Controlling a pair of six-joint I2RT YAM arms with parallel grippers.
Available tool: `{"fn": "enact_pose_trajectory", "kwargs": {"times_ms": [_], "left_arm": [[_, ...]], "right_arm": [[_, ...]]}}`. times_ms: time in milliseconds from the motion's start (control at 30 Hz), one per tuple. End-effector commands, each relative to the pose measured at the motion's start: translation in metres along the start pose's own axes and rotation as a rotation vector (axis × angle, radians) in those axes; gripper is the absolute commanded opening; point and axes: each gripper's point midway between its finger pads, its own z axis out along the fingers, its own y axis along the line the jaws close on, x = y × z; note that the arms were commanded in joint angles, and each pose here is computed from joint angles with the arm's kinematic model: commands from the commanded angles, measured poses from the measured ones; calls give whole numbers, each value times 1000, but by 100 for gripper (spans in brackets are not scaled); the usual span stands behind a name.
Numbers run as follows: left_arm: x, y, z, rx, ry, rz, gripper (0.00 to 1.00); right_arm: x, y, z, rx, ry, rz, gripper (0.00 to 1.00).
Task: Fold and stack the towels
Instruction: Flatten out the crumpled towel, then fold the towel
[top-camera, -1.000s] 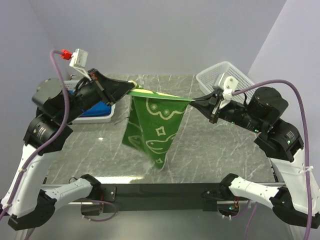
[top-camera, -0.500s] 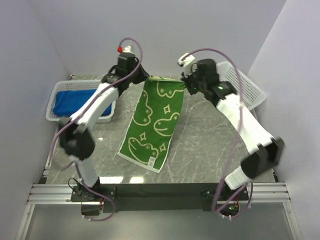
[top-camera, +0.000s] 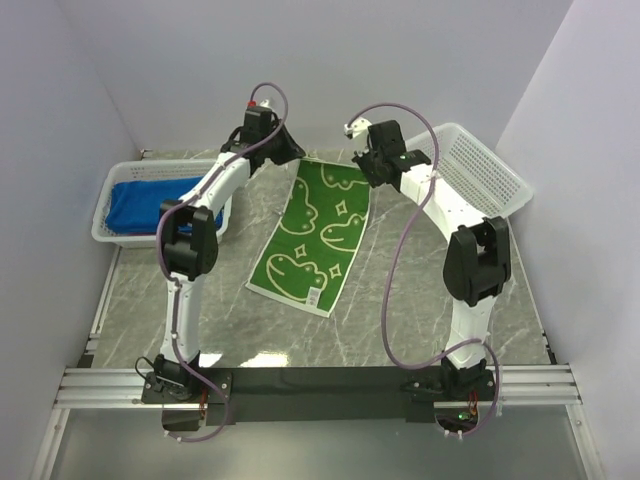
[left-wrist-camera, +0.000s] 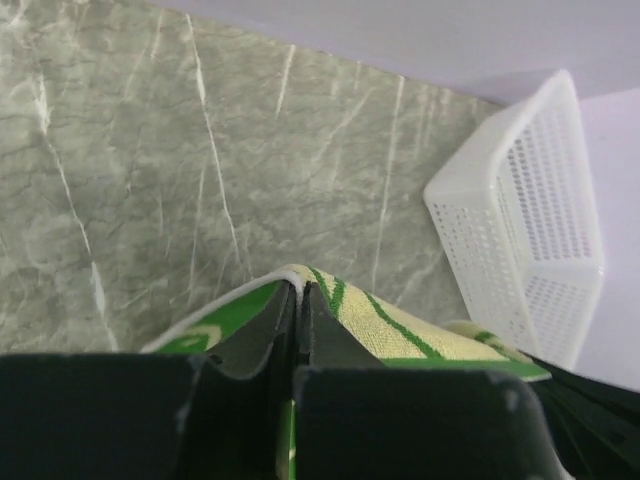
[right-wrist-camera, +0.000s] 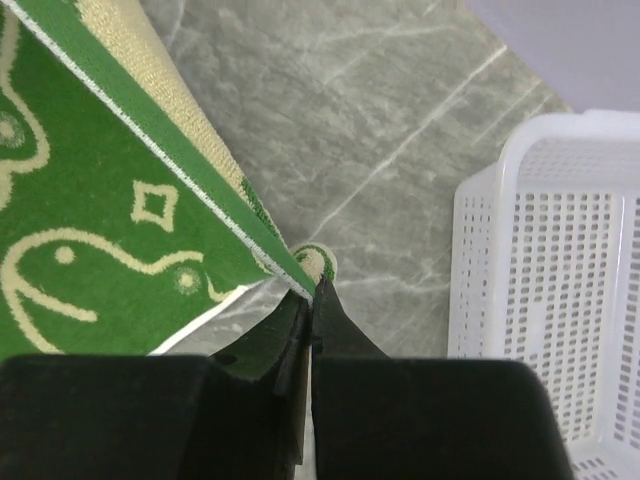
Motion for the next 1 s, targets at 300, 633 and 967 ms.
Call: {"fn": "enact_pose_trajectory", "kwargs": {"times_ms": [300, 633, 967], "left_arm": [[21, 27, -90, -83, 87, 28, 1], [77, 69, -142, -196, 145, -35, 1], [123, 105, -175, -284, 164, -59, 1]], "right_arm": [[36, 53, -68, -48, 97, 75, 0], [95, 139, -88, -96, 257, 28, 0], [120, 179, -107, -87, 337, -39, 0]]}}
